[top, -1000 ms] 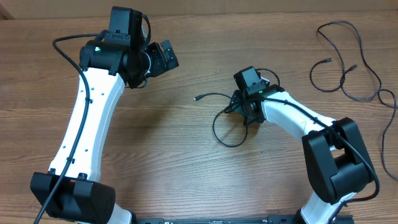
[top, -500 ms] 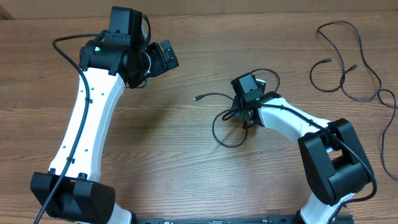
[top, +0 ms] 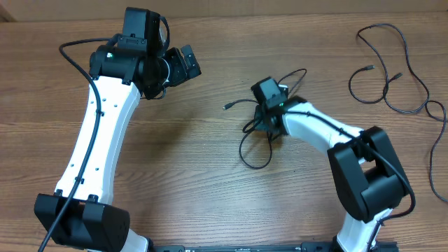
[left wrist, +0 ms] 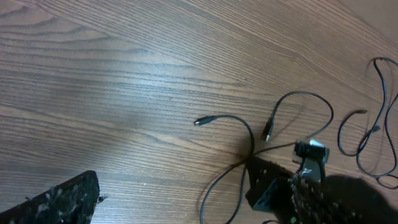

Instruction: Untangle cables

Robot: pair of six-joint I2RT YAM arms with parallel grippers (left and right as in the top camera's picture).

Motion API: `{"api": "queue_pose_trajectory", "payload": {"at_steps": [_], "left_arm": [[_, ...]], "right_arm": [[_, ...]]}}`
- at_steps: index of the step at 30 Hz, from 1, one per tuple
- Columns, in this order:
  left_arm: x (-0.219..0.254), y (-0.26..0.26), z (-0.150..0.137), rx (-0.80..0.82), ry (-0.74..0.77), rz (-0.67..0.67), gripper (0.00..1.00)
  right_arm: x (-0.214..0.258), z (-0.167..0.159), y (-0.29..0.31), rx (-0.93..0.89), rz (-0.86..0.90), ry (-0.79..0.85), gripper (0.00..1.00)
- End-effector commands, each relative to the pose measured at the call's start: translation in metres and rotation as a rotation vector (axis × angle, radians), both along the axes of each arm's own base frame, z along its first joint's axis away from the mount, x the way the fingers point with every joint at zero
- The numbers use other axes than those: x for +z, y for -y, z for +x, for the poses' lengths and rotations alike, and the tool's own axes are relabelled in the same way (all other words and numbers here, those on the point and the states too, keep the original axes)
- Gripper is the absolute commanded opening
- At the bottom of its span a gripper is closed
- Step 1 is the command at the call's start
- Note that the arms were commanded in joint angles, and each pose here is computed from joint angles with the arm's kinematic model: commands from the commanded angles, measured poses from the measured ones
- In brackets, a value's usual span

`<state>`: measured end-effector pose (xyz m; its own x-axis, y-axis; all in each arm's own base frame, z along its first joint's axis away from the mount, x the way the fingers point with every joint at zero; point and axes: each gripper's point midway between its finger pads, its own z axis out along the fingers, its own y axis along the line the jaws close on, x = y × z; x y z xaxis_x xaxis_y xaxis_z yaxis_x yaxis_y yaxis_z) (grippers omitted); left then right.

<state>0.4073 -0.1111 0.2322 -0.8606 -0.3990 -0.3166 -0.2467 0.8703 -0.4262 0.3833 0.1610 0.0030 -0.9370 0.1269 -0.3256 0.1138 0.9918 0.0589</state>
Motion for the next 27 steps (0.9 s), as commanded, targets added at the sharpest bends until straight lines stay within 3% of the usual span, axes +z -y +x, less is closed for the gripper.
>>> {"api": "queue_pose_trajectory", "payload": {"at_steps": [1, 8, 15, 19, 20, 21, 24, 26, 27], "left_arm": [[-0.007, 0.001, 0.001, -0.014, -0.009, 0.021, 1.0], [-0.007, 0.001, 0.001, -0.014, -0.009, 0.021, 1.0], [-0.007, 0.001, 0.001, -0.014, -0.009, 0.021, 0.99], [-0.007, 0.001, 0.001, -0.014, -0.009, 0.021, 1.0], [-0.007, 0.001, 0.001, -0.014, -0.009, 0.021, 1.0], [-0.007, 0.001, 0.001, -0.014, -0.009, 0.021, 0.99], [-0.007, 0.001, 0.001, -0.014, -0.009, 0.021, 1.0], [-0.007, 0.001, 0.001, -0.014, -0.009, 0.021, 0.99], [-0.007, 0.001, 0.001, -0.014, -0.009, 0.021, 0.99]], "right_arm": [[0.004, 0.039, 0.021, 0.15, -0.061, 0.041, 0.04], [0.086, 0.143, 0.062, 0.221, -0.143, 0.392, 0.04], [0.114, 0.188, 0.104, 0.168, -0.157, 0.589, 0.04], [0.106, 0.197, 0.108, 0.118, -0.106, 0.615, 0.07], [0.101, 0.196, 0.108, 0.095, -0.089, 0.602, 0.16], [0.096, 0.193, 0.109, 0.071, -0.072, 0.578, 0.43], [0.097, 0.181, 0.102, 0.036, -0.036, 0.529, 0.69], [0.108, 0.17, 0.098, -0.016, 0.006, 0.504, 1.0], [0.115, 0.163, 0.096, -0.047, 0.029, 0.491, 1.0]]}}
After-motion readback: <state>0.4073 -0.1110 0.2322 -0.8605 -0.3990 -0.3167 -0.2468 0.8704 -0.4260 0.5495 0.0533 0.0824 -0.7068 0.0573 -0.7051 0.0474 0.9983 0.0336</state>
